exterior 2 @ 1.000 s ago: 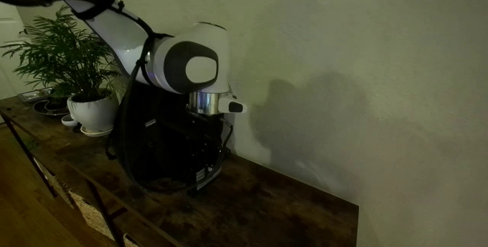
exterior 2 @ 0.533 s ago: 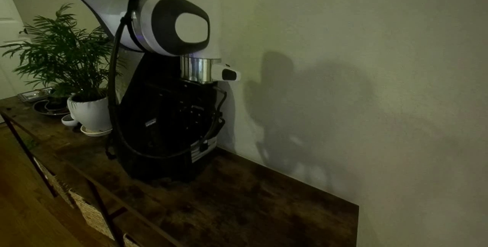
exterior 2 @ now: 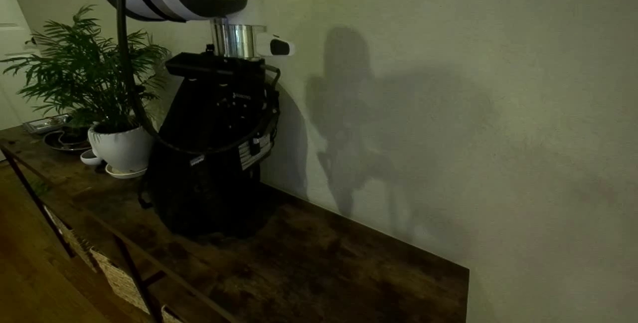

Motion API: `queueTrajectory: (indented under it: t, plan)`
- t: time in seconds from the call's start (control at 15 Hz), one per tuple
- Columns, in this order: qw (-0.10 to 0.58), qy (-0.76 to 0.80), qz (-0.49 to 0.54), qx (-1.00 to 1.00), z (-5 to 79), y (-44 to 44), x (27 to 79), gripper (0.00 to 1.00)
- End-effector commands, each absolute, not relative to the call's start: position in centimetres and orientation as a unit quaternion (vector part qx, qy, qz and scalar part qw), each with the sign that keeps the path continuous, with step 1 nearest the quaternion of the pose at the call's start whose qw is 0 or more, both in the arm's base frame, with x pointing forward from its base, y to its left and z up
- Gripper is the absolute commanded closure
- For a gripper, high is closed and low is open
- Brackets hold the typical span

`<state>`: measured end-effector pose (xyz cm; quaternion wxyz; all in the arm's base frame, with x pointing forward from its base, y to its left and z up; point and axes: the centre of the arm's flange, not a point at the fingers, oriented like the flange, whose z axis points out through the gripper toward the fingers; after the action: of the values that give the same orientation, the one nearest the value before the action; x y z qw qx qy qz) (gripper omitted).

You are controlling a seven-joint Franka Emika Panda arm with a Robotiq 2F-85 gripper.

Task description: Put the wallet in the bag

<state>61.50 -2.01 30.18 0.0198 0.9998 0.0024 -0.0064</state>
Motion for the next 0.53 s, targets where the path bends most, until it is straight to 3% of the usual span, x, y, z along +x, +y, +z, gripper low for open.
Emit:
queueTrajectory:
  t: [0.0, 0.47]
  plan:
    - [0.031, 0.042, 0.009, 0.999, 32.7, -1.0, 61.0, 0.93]
    - [0.037, 0.081, 0.031, 0.996, 34.3, 1.0, 62.2, 0.93]
